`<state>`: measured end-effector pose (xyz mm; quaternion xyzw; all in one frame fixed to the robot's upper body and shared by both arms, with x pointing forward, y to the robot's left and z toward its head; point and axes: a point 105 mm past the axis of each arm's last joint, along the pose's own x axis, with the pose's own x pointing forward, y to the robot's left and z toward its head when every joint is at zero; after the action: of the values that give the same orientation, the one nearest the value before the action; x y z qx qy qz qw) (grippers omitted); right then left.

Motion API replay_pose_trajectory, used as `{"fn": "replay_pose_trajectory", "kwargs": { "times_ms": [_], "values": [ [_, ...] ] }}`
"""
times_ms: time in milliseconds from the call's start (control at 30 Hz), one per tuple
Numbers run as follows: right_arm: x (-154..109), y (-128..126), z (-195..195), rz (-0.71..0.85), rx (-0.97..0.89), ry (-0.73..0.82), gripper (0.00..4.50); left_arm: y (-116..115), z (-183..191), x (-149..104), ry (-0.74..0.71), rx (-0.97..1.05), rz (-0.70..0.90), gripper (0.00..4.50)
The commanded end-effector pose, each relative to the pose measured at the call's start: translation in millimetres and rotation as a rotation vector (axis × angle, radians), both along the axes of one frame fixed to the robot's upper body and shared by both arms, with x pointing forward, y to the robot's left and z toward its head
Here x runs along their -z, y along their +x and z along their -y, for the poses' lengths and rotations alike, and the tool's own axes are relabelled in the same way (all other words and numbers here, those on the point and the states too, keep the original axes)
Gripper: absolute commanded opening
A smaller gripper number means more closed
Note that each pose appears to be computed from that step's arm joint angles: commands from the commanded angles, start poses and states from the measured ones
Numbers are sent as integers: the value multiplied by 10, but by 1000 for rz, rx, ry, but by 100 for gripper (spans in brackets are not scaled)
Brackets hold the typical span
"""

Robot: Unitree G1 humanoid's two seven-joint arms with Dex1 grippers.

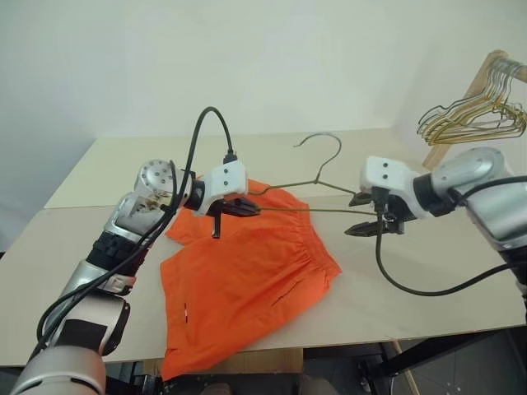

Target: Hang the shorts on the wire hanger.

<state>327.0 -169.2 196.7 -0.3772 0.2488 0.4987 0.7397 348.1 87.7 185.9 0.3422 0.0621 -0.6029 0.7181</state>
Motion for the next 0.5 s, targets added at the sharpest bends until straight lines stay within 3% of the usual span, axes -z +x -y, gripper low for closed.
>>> {"fn": "replay_pose_trajectory", "kwargs": {
  "times_ms": [33, 233, 367, 500],
  "values": [
    [-85, -2, -11, 24, -16, -2, 209, -30, 17, -176, -27, 34, 58, 0],
    [-80, -43, -3, 12, -22, 7, 5, -83, 12, -174, -30, 113, 119, 0],
    [-82, -173, -21, -11, -64, 22, 2, -85, -22, -139, -21, 137, 149, 0],
    [-83, -300, -37, -37, -73, 61, 0, -75, 7, -228, -112, 141, 126, 117]
  ]
}}
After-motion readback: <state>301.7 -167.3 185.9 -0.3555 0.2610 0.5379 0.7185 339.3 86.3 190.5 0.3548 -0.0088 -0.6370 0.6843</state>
